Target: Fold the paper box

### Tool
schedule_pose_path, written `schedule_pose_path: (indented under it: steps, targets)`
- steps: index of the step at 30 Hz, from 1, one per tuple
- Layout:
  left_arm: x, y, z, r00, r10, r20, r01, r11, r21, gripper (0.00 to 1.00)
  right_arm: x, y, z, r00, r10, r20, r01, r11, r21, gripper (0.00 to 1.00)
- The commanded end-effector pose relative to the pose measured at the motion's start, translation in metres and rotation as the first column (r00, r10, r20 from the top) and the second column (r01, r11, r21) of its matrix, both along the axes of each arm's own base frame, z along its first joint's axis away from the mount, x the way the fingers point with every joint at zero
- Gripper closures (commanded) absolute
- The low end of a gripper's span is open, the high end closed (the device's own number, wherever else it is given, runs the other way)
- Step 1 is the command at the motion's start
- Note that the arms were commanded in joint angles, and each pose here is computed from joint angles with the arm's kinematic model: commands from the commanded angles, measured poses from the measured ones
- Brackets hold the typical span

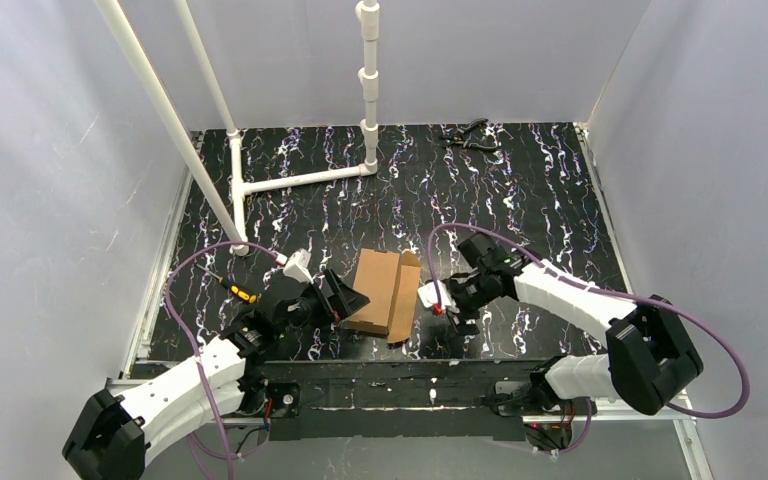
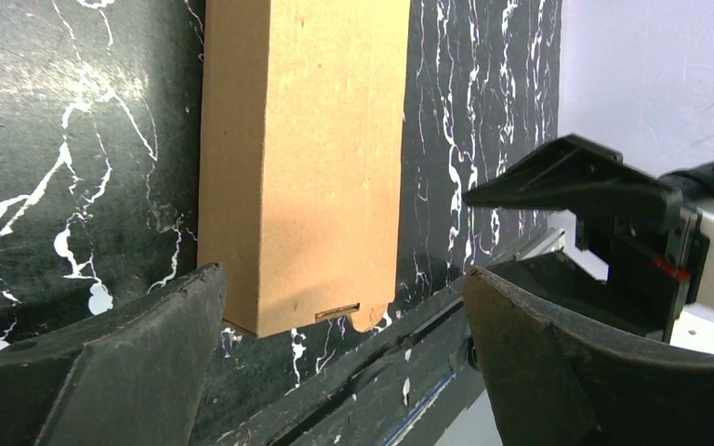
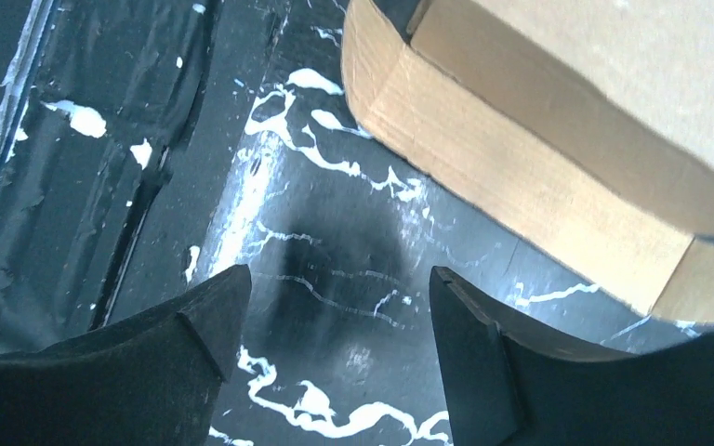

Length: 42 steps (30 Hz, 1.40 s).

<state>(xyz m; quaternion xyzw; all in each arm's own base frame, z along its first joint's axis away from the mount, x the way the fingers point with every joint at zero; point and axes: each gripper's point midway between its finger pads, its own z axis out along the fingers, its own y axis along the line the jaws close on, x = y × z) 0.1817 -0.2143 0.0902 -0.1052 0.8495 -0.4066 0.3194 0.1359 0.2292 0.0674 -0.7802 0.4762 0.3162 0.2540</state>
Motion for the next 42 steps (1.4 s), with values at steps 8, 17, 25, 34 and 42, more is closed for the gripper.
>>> schedule_pose_path:
  steps: [8,17,25,34,42]
  targets:
    - [-0.005,-0.007,0.029,0.993,-0.079,0.085,0.083,0.995,-0.052,0.02,0.023,-0.035,0.017,0.98,-0.171,-0.102,0.176,0.983,0.05,0.1]
    - [-0.009,-0.005,0.024,0.995,-0.082,0.059,0.086,0.994,-0.07,0.02,0.022,-0.024,0.026,0.973,-0.203,-0.11,0.214,0.972,0.096,0.02]
    - [-0.003,0.013,0.027,0.981,-0.046,0.189,0.047,0.999,-0.004,0.02,0.0,0.017,0.004,0.996,-0.09,-0.025,0.091,0.995,0.035,0.09]
    - [0.007,0.021,0.0,0.984,-0.081,0.161,0.051,0.982,0.182,0.04,-0.013,0.06,-0.022,0.994,-0.068,0.086,0.07,0.997,-0.022,0.31]
    - [0.014,0.012,-0.004,0.989,-0.057,0.14,0.037,0.99,0.138,0.17,-0.02,0.069,-0.028,0.992,-0.073,0.107,0.076,0.997,-0.03,0.42]
